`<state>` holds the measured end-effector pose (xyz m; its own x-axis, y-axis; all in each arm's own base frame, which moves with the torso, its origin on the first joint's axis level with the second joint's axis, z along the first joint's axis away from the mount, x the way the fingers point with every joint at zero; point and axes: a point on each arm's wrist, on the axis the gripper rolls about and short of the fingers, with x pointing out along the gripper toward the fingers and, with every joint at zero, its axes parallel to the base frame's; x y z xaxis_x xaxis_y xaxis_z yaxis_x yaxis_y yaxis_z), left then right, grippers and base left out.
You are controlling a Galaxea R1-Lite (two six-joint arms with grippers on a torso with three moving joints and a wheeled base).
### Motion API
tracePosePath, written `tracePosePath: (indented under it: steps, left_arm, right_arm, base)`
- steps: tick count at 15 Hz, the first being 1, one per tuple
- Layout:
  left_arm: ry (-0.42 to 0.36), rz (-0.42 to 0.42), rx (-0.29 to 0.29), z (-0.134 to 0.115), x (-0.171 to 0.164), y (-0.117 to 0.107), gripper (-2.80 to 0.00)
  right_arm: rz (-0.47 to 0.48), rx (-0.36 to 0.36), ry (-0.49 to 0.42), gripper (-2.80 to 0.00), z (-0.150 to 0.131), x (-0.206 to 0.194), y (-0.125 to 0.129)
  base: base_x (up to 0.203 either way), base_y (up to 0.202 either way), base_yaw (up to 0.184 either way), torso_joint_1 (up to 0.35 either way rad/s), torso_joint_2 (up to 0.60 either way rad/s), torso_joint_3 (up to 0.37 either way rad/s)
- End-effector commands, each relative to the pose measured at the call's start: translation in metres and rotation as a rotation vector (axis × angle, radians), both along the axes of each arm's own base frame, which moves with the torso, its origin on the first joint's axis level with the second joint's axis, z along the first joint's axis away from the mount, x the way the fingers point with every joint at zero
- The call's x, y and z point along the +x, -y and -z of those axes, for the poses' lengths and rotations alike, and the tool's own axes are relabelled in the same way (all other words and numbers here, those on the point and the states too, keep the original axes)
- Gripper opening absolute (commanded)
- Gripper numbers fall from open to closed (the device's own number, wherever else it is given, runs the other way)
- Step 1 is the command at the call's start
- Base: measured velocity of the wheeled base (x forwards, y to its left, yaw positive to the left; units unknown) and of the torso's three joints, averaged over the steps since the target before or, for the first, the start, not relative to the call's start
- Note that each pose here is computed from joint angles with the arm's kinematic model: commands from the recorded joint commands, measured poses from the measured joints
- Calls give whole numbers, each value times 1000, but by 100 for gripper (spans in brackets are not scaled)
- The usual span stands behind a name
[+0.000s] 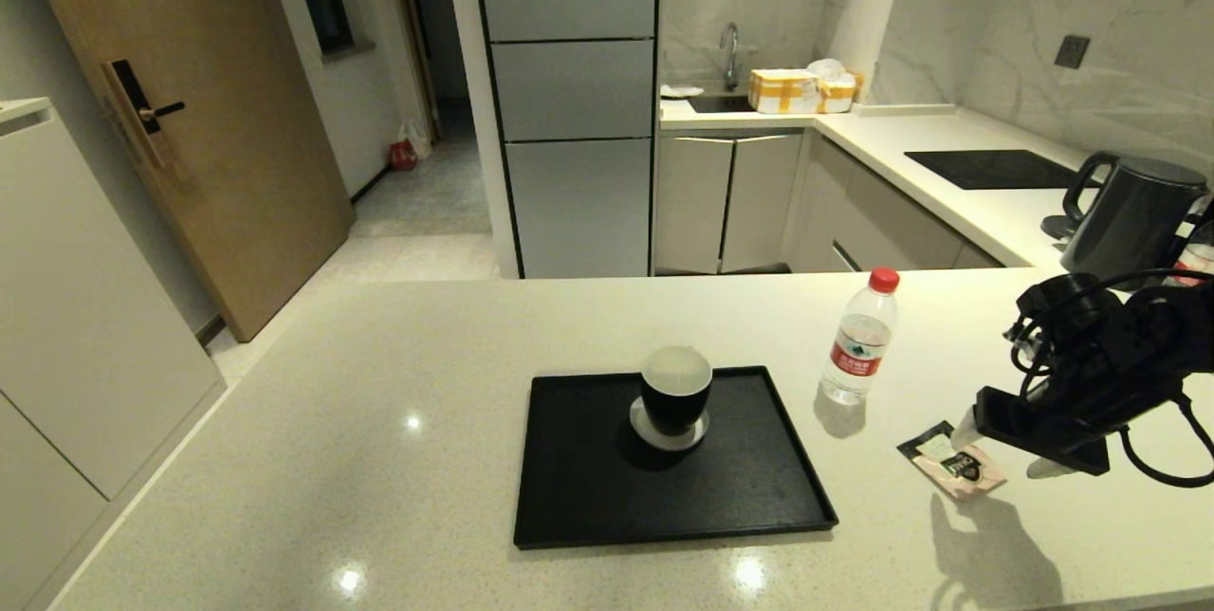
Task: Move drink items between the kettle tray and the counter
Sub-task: Return the tea bag to its original position
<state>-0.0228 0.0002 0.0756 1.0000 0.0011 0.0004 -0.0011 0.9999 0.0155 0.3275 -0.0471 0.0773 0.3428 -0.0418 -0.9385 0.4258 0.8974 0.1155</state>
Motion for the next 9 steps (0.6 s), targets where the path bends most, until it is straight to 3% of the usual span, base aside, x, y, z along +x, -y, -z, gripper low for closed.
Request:
tracePosePath:
  steps: [1, 9]
  left_arm:
    - [1, 0, 0, 0, 0, 0, -280]
    - [1, 0, 0, 0, 0, 0, -280]
  right_arm:
    - [27, 4, -51, 0, 22, 13, 5]
    - [32, 3, -68, 0, 41, 23, 7]
  base:
    - [0, 0, 0, 0, 0, 0]
    - [0, 0, 0, 0, 0, 0]
